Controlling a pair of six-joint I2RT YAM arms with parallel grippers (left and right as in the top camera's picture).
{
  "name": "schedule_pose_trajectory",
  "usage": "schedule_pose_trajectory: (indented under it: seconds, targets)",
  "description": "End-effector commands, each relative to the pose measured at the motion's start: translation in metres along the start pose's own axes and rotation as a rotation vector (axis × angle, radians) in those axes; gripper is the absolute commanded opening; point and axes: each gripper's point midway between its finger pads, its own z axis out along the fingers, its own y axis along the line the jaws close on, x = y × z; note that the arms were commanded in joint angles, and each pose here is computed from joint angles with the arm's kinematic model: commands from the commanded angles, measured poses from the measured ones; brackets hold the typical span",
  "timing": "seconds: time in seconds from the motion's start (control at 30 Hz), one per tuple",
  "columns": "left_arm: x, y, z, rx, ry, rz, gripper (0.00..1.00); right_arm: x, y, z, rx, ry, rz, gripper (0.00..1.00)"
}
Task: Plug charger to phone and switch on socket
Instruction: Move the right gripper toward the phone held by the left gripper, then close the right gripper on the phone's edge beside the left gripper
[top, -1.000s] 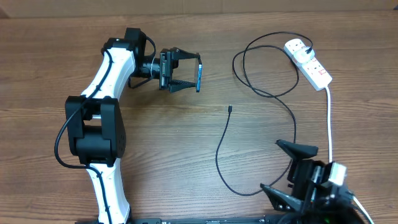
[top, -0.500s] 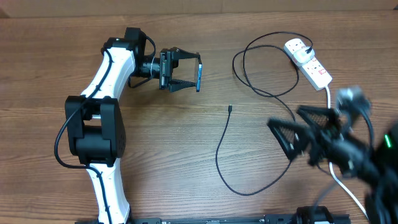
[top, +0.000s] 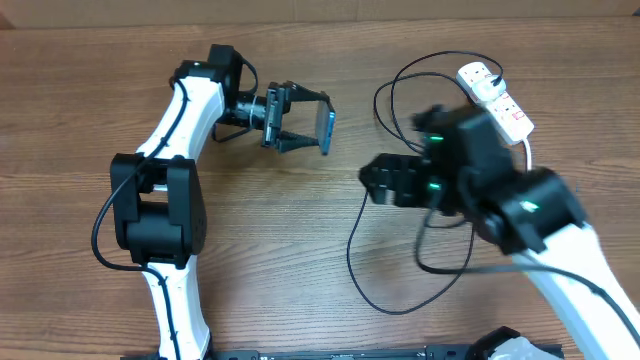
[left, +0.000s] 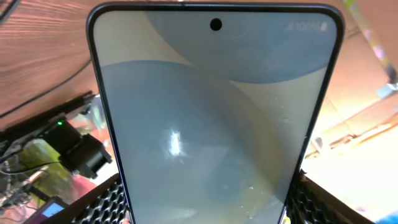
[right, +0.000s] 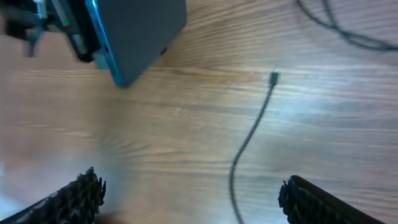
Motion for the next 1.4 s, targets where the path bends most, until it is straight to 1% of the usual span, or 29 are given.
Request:
schedule_pose_trajectory:
  seconds: [0.0,0.07,0.17,0.33,0.47,0.57,0.67,0.8,0.87,0.93,1.03,1.13,1.2,1.3,1.37]
  targets:
    - [-0.001,0.001,0.01,-0.061,-0.041,0.004,0.68,-0.035,0.015,-0.001,0.102,-0.149,-0.012,0.92]
    - [-0.001,0.004,0.016,-0.08,-0.043,0.006,0.68,-0.04,0.026,0.008,0.094,-0.172,0.022,0.92]
    - [0.0,0.008,0.025,-0.112,-0.047,0.003,0.68,-0.042,0.034,0.025,0.084,-0.165,0.063,0.92]
    - [0.003,0.012,0.034,-0.134,-0.046,-0.055,0.68,-0.038,0.029,0.051,0.122,-0.12,0.103,0.92]
    - [0.003,0.012,0.036,-0.137,-0.044,-0.054,0.69,-0.036,0.025,0.07,0.15,-0.09,0.108,0.92]
    - [0.004,0.012,0.036,-0.135,-0.041,-0.054,0.68,-0.039,0.027,0.076,0.144,-0.098,0.109,0.91]
    - [0.006,0.01,0.036,-0.125,-0.027,-0.056,0.68,-0.044,0.025,0.075,0.158,-0.127,0.137,0.83]
    - [0.008,0.009,0.036,-0.12,-0.019,-0.057,0.68,-0.044,0.017,0.077,0.189,-0.136,0.144,0.78]
    - [0.009,0.009,0.037,-0.116,-0.013,-0.057,0.68,-0.045,0.014,0.077,0.21,-0.147,0.152,0.72]
    - [0.011,0.008,0.038,-0.113,-0.004,-0.057,0.69,-0.045,0.012,0.078,0.217,-0.15,0.152,0.71]
    - [0.013,0.009,0.041,-0.116,0.006,-0.051,0.69,-0.046,0.012,0.078,0.217,-0.152,0.152,0.59]
    - [0.014,0.009,0.042,-0.118,0.009,-0.044,0.69,-0.047,0.013,0.078,0.213,-0.158,0.152,0.57]
    - [0.014,0.009,0.042,-0.118,0.01,-0.029,0.69,-0.047,0.013,0.079,0.213,-0.158,0.152,0.52]
    - [0.014,0.009,0.044,-0.12,0.014,-0.003,0.68,-0.047,0.013,0.079,0.214,-0.157,0.152,0.5]
    - [0.015,0.01,0.046,-0.124,0.017,0.0,0.69,-0.047,0.013,0.079,0.213,-0.156,0.152,0.44]
